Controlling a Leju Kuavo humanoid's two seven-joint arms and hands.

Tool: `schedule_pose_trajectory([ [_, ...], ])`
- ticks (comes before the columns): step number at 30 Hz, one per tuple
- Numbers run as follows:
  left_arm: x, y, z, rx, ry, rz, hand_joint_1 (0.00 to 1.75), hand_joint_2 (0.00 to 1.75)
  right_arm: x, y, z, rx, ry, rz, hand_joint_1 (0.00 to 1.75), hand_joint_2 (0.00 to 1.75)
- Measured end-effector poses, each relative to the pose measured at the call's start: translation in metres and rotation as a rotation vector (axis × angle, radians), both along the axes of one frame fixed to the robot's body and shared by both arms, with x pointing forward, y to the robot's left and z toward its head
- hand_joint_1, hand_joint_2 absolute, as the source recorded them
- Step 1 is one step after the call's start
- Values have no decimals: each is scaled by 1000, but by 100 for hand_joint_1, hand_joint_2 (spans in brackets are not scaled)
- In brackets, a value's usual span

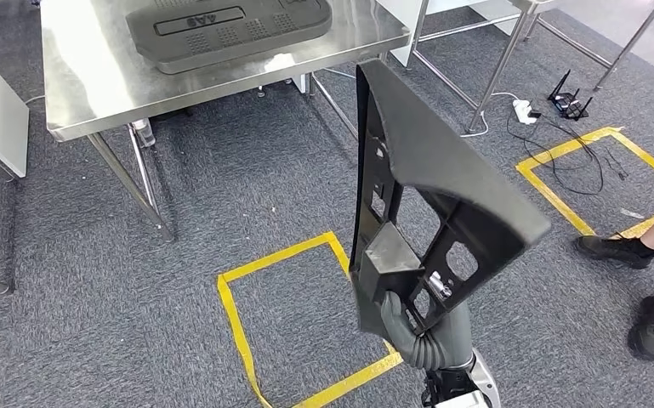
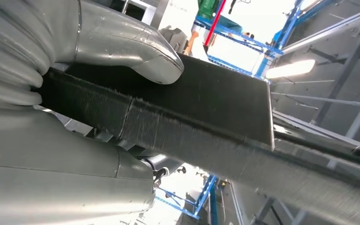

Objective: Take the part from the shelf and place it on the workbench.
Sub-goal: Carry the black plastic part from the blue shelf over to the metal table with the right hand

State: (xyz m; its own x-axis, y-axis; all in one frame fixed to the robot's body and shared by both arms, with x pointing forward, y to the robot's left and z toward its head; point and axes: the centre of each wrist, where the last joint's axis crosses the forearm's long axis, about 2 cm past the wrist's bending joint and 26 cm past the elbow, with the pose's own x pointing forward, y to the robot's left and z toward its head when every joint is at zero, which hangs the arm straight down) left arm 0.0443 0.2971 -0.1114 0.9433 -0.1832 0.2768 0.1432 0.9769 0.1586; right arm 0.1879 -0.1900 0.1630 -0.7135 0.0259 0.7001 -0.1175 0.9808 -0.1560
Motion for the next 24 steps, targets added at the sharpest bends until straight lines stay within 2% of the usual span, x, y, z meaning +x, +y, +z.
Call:
schedule_pose_trajectory([
  [24, -1, -1, 0, -9, 21, 2, 0, 175, 2, 1, -1, -4, 3, 0, 175, 175],
])
